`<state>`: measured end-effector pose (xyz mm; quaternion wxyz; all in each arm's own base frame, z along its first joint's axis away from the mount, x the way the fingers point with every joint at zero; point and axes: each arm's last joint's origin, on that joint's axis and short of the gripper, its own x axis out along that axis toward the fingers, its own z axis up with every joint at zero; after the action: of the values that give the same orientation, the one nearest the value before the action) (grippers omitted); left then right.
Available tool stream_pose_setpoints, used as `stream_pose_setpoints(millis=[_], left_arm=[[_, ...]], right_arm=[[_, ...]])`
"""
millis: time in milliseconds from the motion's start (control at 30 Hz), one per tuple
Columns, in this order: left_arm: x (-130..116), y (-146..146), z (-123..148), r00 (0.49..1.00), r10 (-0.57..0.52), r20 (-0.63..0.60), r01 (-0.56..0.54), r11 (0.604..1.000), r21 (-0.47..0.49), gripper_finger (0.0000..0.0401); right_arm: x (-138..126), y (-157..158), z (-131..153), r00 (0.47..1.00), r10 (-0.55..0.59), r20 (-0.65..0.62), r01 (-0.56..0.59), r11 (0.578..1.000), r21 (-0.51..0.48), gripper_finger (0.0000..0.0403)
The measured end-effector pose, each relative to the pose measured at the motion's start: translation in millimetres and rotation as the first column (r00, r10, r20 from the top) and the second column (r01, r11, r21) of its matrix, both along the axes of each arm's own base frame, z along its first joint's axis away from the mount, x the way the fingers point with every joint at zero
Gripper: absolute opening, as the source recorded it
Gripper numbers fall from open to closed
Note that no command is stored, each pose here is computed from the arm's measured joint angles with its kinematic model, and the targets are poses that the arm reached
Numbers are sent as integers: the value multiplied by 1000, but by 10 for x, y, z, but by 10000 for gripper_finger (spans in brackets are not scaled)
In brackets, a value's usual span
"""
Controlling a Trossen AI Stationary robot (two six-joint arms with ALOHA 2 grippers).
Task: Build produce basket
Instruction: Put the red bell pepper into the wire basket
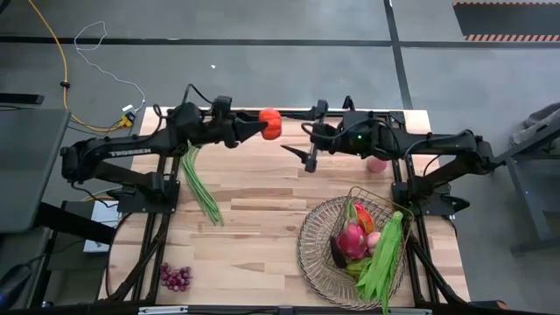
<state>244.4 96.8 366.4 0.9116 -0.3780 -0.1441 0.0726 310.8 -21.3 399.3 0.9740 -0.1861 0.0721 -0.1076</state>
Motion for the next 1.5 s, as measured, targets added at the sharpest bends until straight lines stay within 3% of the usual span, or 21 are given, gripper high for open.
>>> stream_pose_setpoints(millis=[367,800,1067,1267,1400,1500], left_arm=[[-31,-27,15,1000,-27,1,27,999,-39,299],[-14,-64,13,997,-77,17,79,992,-101,299],[93,-147,-49,994,-107,21,109,973,-202,299],[135,-142,-88,992,-123,23,125,958,-258,299],[166,-137,-119,990,-140,24,141,942,-304,299],[187,-151,-133,988,-155,28,155,930,-332,299]], right_arm=[[4,14,17,999,-3,39,0,997,75,367],[6,69,6,1000,3,27,-4,998,55,398],[-17,105,-13,999,-8,38,-2,969,247,399],[-11,106,11,999,44,27,-46,996,77,399],[-4,148,8,988,155,-5,-155,987,-49,399],[27,146,-20,990,138,-24,-140,986,-86,399]])
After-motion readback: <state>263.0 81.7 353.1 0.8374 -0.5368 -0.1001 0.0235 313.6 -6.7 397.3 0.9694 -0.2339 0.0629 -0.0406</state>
